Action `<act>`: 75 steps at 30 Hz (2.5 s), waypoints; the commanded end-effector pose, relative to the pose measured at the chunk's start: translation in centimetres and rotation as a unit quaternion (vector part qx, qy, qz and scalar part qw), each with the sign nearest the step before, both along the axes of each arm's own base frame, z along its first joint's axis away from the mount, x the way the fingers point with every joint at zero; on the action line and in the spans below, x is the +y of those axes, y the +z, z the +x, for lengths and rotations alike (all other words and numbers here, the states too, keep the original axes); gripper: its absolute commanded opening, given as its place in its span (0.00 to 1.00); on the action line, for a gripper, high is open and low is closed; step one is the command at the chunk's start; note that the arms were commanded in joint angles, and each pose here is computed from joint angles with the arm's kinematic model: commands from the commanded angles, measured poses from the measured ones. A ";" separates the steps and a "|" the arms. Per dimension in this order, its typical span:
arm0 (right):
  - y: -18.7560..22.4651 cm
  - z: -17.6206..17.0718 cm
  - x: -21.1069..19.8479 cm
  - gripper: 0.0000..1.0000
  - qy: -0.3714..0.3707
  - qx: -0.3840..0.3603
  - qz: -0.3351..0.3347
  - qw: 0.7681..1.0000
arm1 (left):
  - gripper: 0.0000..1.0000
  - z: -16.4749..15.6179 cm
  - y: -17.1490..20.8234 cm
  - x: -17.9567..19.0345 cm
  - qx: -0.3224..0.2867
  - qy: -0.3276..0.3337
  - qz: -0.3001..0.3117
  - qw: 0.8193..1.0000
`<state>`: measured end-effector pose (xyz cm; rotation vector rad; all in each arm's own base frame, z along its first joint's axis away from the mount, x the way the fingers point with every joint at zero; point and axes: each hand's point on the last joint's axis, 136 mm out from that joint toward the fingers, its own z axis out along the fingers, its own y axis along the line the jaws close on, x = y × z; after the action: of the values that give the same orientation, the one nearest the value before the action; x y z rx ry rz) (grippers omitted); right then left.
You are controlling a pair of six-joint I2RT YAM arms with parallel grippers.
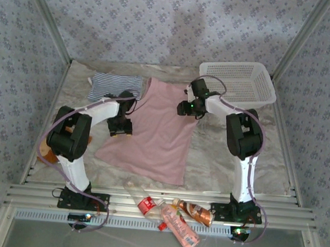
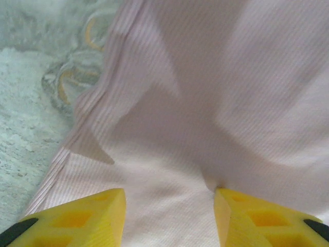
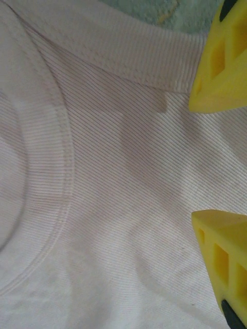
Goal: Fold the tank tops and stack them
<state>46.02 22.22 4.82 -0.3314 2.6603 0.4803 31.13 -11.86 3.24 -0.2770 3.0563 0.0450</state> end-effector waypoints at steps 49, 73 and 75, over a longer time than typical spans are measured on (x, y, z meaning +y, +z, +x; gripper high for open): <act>-0.3 -4.5 -6.3 0.40 -0.090 -0.043 -0.186 0.977 | 0.37 -16.3 -0.6 -27.4 -0.037 -0.309 -0.042 0.949; -2.0 -4.7 -6.1 0.19 -0.081 -0.017 -0.190 0.978 | 0.05 -18.3 -0.1 -26.7 -0.018 -0.345 -0.019 0.938; -1.6 -4.8 -6.2 0.15 -0.080 -0.021 -0.192 0.978 | 0.03 -18.3 0.2 -26.9 -0.019 -0.346 -0.020 0.938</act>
<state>40.67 16.26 2.76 -0.2330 2.7081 -0.0832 13.09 -38.81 2.70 0.7506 2.9328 -0.0926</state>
